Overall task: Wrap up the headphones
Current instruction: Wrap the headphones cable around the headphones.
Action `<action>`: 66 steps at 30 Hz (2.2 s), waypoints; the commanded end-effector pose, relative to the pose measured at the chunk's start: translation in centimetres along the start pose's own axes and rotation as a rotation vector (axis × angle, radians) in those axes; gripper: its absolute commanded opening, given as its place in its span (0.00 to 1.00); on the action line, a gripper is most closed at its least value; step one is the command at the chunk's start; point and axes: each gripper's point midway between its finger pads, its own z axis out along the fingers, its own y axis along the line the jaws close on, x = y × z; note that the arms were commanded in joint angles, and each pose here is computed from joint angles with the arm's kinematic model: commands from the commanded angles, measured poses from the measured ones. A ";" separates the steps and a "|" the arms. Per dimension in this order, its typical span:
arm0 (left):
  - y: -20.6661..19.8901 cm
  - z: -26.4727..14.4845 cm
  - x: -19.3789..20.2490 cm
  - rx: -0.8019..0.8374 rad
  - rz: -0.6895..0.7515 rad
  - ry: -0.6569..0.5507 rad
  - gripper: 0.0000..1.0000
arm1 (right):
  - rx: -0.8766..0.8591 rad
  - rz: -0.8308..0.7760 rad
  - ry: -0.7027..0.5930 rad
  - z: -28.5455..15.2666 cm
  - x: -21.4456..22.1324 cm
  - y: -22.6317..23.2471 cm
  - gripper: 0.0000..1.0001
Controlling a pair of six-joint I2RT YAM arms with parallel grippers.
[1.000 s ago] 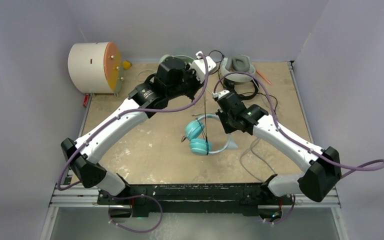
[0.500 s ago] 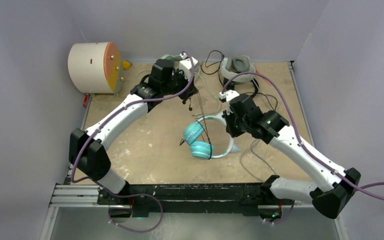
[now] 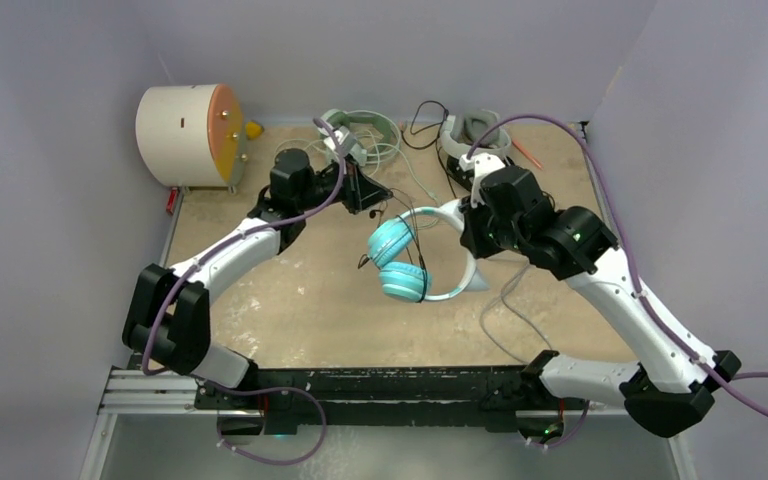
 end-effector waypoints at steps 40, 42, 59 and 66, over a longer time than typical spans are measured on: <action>-7.4 -6.8 -0.6 0.248 0.317 -0.354 0.80 | -0.135 0.084 -0.119 -6.7 -10.9 4.0 0.00; -8.6 -7.0 -0.8 0.323 0.338 -0.389 0.80 | -0.136 0.090 -0.128 -6.8 -11.1 4.1 0.00; -7.5 -3.9 -1.2 0.374 0.288 -0.352 0.59 | -0.157 0.110 -0.143 -6.4 -12.0 4.7 0.00; -7.9 -2.9 0.1 0.404 0.254 -0.317 0.40 | -0.142 0.124 -0.163 -6.6 -12.4 4.4 0.00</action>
